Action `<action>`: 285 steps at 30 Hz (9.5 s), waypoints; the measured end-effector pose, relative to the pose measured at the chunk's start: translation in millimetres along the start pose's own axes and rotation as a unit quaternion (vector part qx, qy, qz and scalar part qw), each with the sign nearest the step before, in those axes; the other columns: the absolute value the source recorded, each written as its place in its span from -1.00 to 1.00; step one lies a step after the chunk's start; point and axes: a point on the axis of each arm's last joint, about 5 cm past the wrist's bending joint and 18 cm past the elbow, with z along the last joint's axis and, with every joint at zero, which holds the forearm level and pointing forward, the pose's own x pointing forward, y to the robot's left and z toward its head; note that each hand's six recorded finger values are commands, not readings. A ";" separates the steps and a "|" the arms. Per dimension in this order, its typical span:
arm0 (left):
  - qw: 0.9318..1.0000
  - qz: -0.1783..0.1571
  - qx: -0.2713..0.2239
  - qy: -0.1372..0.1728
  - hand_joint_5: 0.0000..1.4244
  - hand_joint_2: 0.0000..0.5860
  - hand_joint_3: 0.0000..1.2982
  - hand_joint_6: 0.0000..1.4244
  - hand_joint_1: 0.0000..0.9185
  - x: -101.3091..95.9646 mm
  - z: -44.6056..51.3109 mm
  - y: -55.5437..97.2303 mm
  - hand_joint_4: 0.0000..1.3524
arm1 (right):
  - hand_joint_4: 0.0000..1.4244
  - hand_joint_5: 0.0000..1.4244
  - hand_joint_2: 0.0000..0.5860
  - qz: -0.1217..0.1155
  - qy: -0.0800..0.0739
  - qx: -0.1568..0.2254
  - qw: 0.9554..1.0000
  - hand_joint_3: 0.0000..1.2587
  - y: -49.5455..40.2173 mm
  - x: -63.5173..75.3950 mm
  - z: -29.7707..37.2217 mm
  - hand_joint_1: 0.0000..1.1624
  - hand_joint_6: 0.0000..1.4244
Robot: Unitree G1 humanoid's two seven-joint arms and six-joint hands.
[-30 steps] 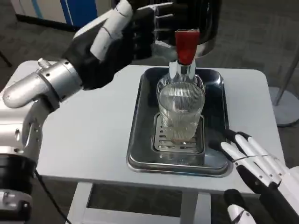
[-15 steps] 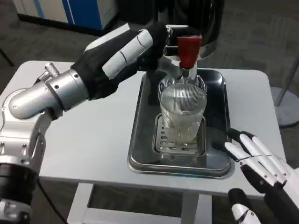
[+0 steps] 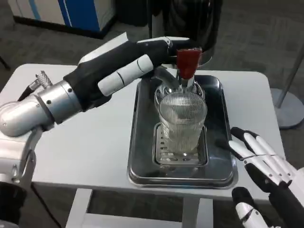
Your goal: Grasp the cup under the faucet to collect the drink, then remove the cup.
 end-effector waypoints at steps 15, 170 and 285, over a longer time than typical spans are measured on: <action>0.997 -0.009 0.076 0.026 -0.77 -0.44 -0.65 -0.40 -1.00 -7.7 -2.1 1.1 -0.79 | -1.00 -1.00 0.80 -0.009 0.001 0.046 0.999 -0.83 0.6 7.9 -2.7 -1.00 -0.82; 0.953 -0.037 0.295 -0.062 -0.82 -0.40 -0.72 -0.41 -1.00 9.4 15.9 3.7 -0.85 | -1.00 -1.00 0.17 -0.041 0.024 0.224 0.974 -1.00 18.7 46.5 -6.5 -0.24 -0.98; 0.930 -0.071 0.356 -0.062 -0.87 -0.43 -0.72 -0.49 -1.00 11.5 17.9 8.5 -0.86 | -1.00 -1.00 0.11 -0.102 0.093 0.190 0.972 -1.00 54.3 118.0 -31.1 -0.18 -1.00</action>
